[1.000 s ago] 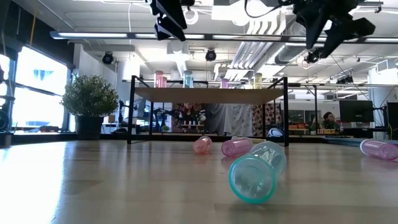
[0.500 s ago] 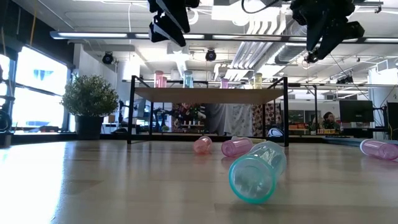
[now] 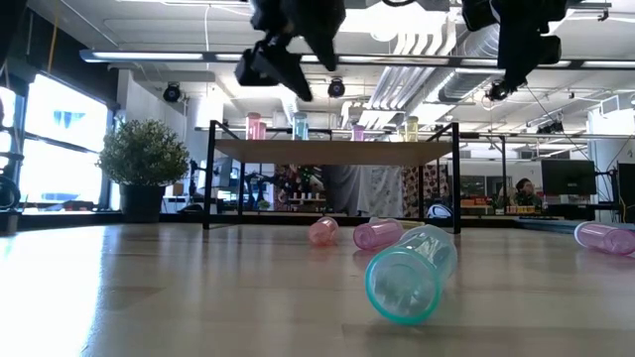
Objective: Pick and place medicine bottles onto shelf by color
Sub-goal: Put the top left purple pill bottle on the shelf aligned with the other purple pill bottle
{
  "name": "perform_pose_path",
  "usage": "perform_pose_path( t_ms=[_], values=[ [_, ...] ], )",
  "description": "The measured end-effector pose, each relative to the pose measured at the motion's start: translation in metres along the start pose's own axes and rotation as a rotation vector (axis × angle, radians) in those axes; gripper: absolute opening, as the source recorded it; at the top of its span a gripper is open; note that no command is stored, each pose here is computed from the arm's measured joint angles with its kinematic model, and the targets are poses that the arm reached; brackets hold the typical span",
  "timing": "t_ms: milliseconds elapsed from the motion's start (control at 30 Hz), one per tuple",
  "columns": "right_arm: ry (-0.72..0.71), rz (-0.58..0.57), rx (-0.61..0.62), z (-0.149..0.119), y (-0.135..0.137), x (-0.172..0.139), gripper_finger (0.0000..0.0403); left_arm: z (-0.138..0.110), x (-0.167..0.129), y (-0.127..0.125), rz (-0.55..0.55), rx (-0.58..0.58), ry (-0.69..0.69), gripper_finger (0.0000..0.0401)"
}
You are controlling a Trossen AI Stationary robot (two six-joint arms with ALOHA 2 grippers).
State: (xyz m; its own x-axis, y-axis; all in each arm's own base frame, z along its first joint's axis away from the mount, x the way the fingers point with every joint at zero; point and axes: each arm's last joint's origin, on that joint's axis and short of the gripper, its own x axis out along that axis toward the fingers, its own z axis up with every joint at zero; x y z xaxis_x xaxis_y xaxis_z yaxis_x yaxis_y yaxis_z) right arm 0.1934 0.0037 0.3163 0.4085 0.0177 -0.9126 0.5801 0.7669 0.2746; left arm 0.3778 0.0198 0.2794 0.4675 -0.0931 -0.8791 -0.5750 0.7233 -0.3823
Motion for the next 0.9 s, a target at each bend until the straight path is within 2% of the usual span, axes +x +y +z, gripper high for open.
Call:
perform_pose_path(
  t_ms=[100,367,600,900],
  values=[
    [-0.008,-0.007,-0.014,0.0,0.0,0.0,0.0185,0.004,0.018,-0.007,-0.005,-0.022,-0.056,0.0211],
    [-0.021,-0.023,-0.014,0.001,-0.001,0.0,0.0185,0.001,0.056,-0.014,0.112,-0.055,-0.137,0.0211],
    [-0.029,-0.026,-0.01,0.001,-0.001,0.0,0.0185,-0.005,0.087,-0.024,0.16,0.0,-0.204,0.0211],
    [-0.052,-0.046,-0.002,0.003,-0.002,0.0,0.0185,-0.01,0.113,-0.024,0.191,-0.002,-0.196,0.0211]
  ],
)
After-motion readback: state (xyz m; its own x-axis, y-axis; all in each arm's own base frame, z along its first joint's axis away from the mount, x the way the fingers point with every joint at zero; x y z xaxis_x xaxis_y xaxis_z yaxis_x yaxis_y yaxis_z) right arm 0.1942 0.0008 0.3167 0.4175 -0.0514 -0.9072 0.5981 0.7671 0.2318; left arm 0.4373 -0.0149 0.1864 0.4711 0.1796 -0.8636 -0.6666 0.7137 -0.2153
